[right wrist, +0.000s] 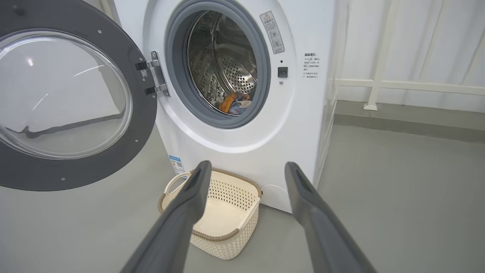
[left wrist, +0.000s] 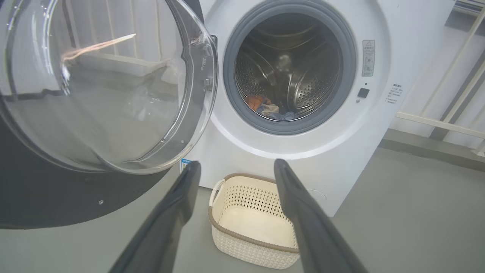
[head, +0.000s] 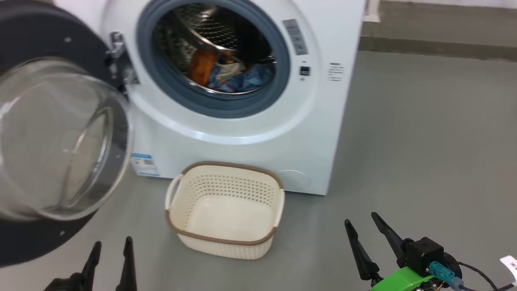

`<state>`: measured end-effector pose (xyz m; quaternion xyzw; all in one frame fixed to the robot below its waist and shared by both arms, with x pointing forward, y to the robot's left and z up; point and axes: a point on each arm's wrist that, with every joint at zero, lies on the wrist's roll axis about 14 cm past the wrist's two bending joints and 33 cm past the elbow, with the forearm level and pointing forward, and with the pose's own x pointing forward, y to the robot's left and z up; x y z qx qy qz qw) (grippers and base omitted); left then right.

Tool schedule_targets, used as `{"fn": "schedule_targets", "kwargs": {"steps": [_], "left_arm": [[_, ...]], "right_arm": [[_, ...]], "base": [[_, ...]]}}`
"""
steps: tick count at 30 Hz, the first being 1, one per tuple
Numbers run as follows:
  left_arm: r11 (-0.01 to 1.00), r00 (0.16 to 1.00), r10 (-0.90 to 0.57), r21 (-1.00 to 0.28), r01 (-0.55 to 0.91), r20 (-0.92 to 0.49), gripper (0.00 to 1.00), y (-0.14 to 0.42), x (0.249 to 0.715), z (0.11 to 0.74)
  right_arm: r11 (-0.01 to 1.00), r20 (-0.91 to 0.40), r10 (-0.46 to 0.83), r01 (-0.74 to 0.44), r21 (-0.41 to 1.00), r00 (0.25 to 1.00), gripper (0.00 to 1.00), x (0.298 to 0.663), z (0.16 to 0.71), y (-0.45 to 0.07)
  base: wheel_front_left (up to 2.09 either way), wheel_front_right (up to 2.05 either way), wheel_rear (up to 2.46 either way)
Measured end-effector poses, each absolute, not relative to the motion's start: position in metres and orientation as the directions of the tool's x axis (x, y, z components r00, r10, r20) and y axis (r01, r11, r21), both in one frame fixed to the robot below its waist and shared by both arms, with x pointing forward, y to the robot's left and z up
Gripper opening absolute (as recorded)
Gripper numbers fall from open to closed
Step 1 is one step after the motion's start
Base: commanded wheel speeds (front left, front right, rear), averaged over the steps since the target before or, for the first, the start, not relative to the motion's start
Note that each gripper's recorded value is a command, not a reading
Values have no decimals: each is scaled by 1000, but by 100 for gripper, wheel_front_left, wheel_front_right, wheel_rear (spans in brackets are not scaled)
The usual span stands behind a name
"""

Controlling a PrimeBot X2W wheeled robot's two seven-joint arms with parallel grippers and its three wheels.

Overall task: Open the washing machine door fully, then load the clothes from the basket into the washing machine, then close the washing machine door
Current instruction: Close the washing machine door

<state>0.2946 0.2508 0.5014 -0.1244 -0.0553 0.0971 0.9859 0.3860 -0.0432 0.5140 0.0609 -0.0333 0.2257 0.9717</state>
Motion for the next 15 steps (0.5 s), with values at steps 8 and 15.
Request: {"fn": "schedule_targets", "kwargs": {"steps": [8, 15], "left_arm": [[916, 933, 347, -245, -317, 92, 100, 292, 253, 502], [860, 869, 483, -244, -448, 108, 100, 327, 214, 506]], "right_arm": [[804, 104, 575, -584, 113, 812, 100, 383, 519, 15], [708, 103, 690, -698, 109, 716, 100, 373, 521, 65]], "base": [[0, 0, 0], [0, 0, 0]]}}
